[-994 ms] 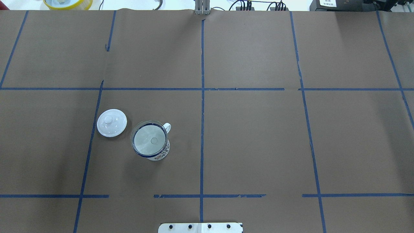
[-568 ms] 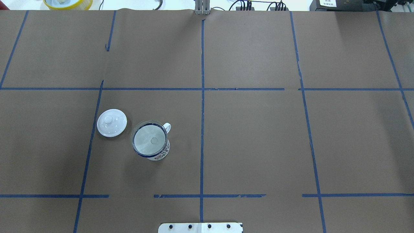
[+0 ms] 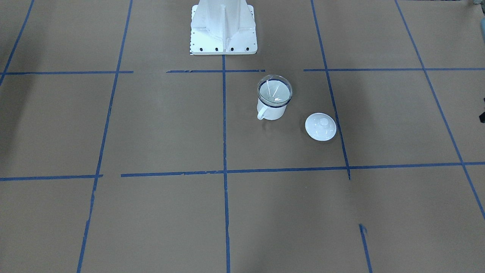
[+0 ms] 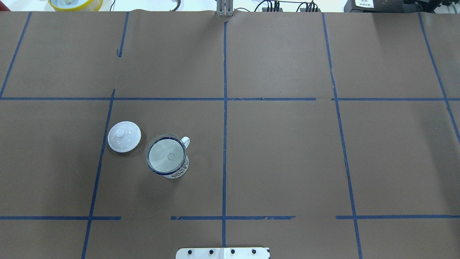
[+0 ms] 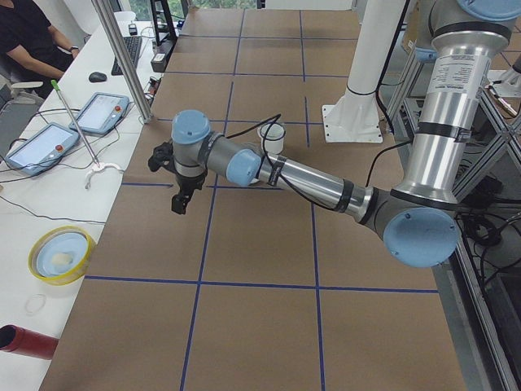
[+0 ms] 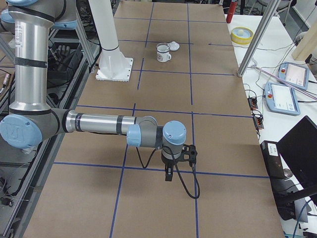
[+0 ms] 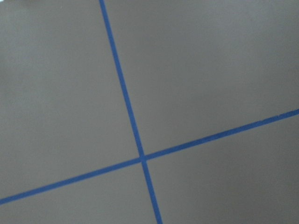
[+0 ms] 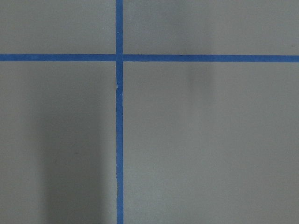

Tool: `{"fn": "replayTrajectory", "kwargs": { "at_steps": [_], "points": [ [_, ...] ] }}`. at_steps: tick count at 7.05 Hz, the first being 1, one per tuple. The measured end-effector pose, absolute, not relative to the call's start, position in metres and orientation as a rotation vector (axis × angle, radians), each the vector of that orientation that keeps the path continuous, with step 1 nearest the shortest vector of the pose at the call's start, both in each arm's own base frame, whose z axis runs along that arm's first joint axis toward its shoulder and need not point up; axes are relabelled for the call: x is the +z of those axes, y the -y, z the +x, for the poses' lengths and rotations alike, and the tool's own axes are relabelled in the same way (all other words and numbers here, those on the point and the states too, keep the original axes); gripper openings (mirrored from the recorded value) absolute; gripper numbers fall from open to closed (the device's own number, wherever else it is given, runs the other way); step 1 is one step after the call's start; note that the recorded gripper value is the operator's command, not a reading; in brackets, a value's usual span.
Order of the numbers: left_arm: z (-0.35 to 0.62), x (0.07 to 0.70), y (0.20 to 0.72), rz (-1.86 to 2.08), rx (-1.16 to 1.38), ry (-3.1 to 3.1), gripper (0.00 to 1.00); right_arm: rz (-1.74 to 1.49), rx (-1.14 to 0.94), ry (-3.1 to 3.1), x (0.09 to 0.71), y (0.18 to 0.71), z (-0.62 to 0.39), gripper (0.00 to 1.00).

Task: Remove funnel from cup

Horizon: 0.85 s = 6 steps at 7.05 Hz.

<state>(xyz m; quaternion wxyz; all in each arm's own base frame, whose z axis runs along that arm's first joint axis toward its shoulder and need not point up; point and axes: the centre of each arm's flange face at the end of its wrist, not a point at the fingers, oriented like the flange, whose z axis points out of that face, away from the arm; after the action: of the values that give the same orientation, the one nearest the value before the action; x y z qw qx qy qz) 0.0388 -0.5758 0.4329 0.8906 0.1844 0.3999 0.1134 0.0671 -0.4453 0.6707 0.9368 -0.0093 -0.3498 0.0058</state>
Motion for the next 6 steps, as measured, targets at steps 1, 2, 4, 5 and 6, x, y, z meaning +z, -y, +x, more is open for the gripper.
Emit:
{"fn": "replayTrajectory", "kwargs": {
  "at_steps": [1,2,4,5,6],
  "points": [
    [0.076,0.385,0.575,0.395,0.222,-0.87,1.0,-0.019,0.012,0.715,0.671,0.445,0.067,1.0],
    [0.104,0.348,0.564,0.409,0.218,-0.898,1.0,-0.019,0.012,0.715,0.671,0.445,0.067,1.0],
    [0.153,0.307,0.54,0.364,0.154,-0.955,1.0,-0.018,0.011,0.715,0.67,0.445,0.067,1.0],
    [0.186,0.291,0.529,0.308,0.1,-0.985,1.0,-0.018,0.011,0.715,0.67,0.445,0.067,1.0],
    [0.221,0.277,0.517,0.253,0.042,-0.996,1.0,-0.018,0.011,0.715,0.67,0.445,0.067,1.0]
  ]
}}
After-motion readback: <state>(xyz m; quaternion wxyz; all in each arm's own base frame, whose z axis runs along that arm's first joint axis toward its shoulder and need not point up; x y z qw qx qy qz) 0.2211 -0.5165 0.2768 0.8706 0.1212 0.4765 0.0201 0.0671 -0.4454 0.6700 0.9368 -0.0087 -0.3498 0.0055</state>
